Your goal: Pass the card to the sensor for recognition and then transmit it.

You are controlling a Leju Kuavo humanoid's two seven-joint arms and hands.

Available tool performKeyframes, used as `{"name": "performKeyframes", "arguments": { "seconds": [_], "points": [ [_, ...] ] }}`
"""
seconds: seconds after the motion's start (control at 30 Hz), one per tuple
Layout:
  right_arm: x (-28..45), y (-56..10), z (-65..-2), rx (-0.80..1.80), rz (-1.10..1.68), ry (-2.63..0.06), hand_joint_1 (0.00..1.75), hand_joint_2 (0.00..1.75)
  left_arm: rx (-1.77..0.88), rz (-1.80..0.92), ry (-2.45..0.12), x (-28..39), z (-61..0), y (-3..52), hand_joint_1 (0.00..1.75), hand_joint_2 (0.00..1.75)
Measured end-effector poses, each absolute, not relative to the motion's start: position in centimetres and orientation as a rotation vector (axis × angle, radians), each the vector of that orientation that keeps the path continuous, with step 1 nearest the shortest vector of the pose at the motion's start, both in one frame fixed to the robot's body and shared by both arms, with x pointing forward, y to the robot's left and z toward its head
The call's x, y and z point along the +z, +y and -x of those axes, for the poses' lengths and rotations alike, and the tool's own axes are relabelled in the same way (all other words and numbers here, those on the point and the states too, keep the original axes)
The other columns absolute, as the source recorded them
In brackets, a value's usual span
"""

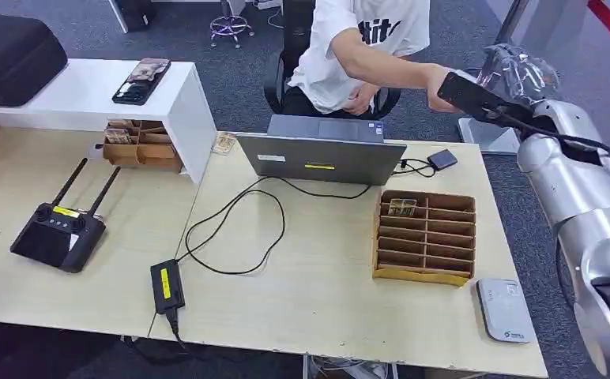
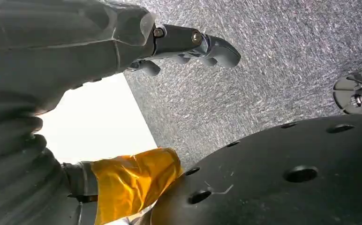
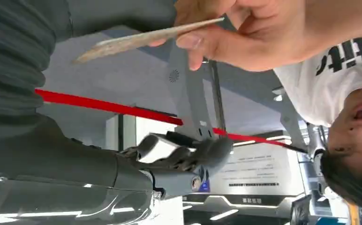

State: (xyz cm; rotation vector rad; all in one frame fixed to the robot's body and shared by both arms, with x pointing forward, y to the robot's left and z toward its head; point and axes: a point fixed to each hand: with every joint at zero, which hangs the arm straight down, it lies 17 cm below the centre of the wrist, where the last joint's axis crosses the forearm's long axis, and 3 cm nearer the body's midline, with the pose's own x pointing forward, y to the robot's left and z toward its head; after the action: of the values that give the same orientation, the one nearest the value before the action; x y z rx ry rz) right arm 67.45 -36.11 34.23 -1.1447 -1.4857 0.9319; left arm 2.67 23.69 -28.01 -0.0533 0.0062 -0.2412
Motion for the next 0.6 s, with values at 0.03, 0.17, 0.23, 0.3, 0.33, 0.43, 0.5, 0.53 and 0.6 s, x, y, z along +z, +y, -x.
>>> {"name": "performKeyframes", "arguments": {
  "seconds": [0.03,0.17,0.23,0.3,0.33,0.43,0.5,0.53,0.6],
  "points": [
    [34.2,-35.8,-67.5,0.935,1.140,-1.489,1.75,1.75,-0.241,0.053,0.006,-28.0,-2.7,23.7,0.00,1.75],
    [34.2,-35.1,-67.5,0.941,1.128,-1.498,1.75,1.75,-0.240,0.052,0.006,-28.0,-2.7,23.7,0.00,1.75],
    [34.2,-34.9,-67.5,0.942,1.125,-1.501,1.75,1.75,-0.240,0.052,0.006,-28.0,-2.7,23.7,0.00,1.75],
    [34.2,-34.7,-67.5,0.941,1.120,-1.507,1.75,1.75,-0.239,0.053,0.006,-28.0,-2.7,23.6,0.00,1.75],
    [34.3,-34.5,-67.5,0.941,1.111,-1.518,1.75,1.75,-0.238,0.053,0.006,-28.0,-2.7,23.6,0.00,1.75],
    [34.5,-33.6,-67.5,0.939,1.081,-1.553,1.75,1.75,-0.238,0.053,0.006,-28.0,-2.7,23.6,0.00,1.75],
    [34.7,-33.1,-67.5,0.943,1.078,-1.566,1.75,1.75,-0.238,0.053,0.008,-28.0,-2.6,23.6,0.00,1.75],
    [34.9,-32.8,-67.5,0.943,1.078,-1.572,1.75,1.75,-0.239,0.053,0.008,-28.0,-2.6,23.6,0.00,1.75],
    [35.1,-32.6,-67.6,0.942,1.081,-1.571,1.75,1.75,-0.238,0.052,0.008,-28.0,-2.6,23.6,0.00,1.75]
  ]
}}
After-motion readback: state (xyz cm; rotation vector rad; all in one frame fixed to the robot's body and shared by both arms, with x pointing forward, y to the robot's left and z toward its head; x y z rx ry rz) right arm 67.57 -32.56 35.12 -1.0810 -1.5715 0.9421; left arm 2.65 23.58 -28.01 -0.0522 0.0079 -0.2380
